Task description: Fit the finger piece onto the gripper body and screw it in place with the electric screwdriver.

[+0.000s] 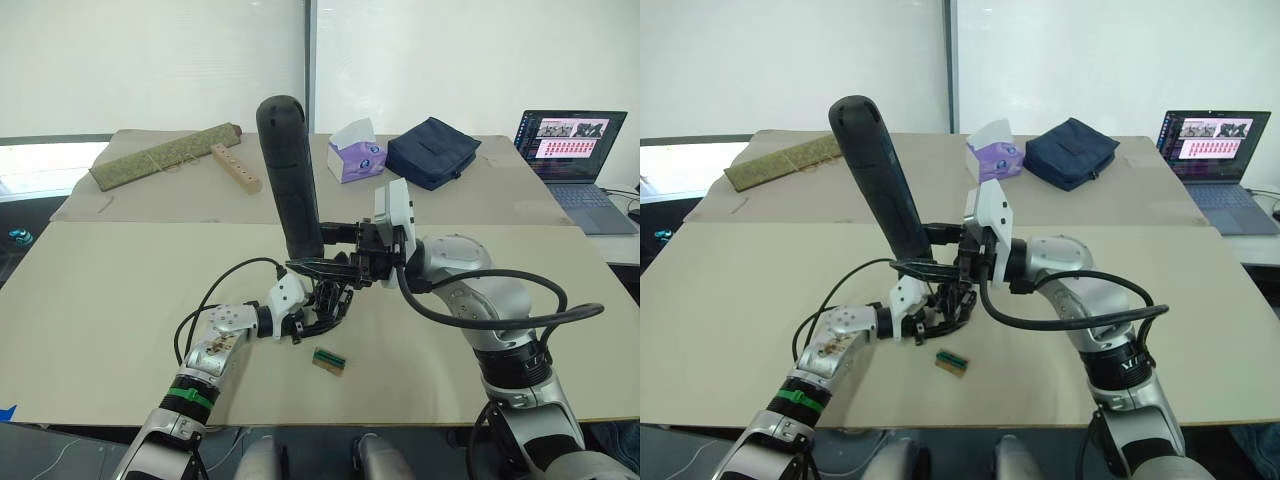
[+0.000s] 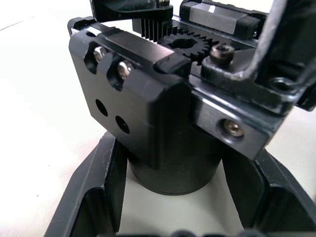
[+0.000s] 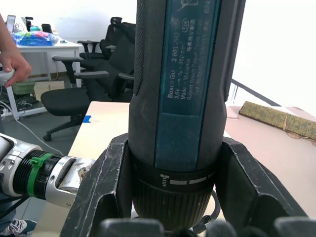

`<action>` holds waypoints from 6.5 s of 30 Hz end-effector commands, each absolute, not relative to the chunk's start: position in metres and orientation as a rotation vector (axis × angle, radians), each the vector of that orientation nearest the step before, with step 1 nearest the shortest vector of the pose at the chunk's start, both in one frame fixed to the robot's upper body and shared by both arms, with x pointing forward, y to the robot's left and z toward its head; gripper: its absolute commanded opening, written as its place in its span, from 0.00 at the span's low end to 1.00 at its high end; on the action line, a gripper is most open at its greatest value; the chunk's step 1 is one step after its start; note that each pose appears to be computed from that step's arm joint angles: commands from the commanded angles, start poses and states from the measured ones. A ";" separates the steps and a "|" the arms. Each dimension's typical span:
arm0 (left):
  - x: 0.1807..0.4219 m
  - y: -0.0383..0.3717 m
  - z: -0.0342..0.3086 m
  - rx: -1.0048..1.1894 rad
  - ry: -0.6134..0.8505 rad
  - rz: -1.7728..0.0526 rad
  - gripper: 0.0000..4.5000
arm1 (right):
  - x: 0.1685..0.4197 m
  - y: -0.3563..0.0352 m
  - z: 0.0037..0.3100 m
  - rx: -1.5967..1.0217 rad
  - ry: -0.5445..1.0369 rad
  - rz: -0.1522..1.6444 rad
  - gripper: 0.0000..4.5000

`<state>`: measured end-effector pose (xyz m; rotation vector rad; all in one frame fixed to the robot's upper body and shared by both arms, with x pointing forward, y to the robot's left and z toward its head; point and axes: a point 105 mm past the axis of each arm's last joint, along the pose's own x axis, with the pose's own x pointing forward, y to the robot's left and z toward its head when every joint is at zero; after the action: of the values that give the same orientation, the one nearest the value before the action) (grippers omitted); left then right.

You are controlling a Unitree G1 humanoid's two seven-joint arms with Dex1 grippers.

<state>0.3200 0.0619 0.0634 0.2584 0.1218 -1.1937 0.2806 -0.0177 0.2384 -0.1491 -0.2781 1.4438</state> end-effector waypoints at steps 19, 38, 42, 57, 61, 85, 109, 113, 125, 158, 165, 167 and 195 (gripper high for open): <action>0.306 0.063 0.033 0.247 0.255 -1.226 0.51 | 0.280 -0.019 0.244 -0.164 -0.332 1.419 0.43; 0.306 0.062 0.033 0.243 0.261 -1.224 0.51 | 0.277 -0.018 0.242 -0.121 -0.315 1.431 0.43; 0.306 0.062 0.032 0.243 0.262 -1.223 0.51 | 0.277 -0.018 0.241 -0.118 -0.314 1.429 0.43; 0.305 0.063 0.031 0.239 0.268 -1.218 0.51 | 0.278 -0.018 0.238 -0.108 -0.307 1.423 0.43; 0.305 0.062 0.031 0.238 0.268 -1.217 0.51 | 0.279 -0.019 0.237 -0.107 -0.305 1.420 0.43; 0.306 0.063 0.030 0.237 0.275 -1.216 0.51 | 0.276 -0.015 0.237 -0.083 -0.314 1.435 0.43; 0.305 0.068 0.030 0.238 0.278 -1.201 0.51 | 0.287 -0.023 0.199 -0.079 -0.218 1.391 0.43; 0.306 0.069 0.030 0.242 0.281 -1.200 0.51 | 0.287 -0.022 0.195 -0.071 -0.204 1.399 0.43; 0.306 0.071 0.030 0.242 0.283 -1.188 0.51 | 0.292 -0.017 0.178 -0.109 -0.133 1.417 0.43; 0.313 0.083 0.022 0.239 0.327 -1.117 0.51 | 0.280 -0.028 0.256 -0.078 -0.371 1.448 0.43; 0.314 0.084 0.020 0.237 0.327 -1.106 0.51 | 0.267 -0.036 0.263 -0.080 -0.412 1.493 0.43; 0.315 0.084 0.020 0.229 0.321 -1.093 0.51 | 0.257 -0.038 0.265 -0.057 -0.438 1.537 0.43; 0.251 0.189 0.126 0.112 -0.122 -1.106 1.00 | 0.307 -0.232 0.229 -0.331 0.591 0.826 0.43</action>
<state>0.2562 0.1921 0.1056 0.1359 -0.0730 -1.0824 0.3039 -0.2243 0.2293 -0.2949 0.5531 0.8625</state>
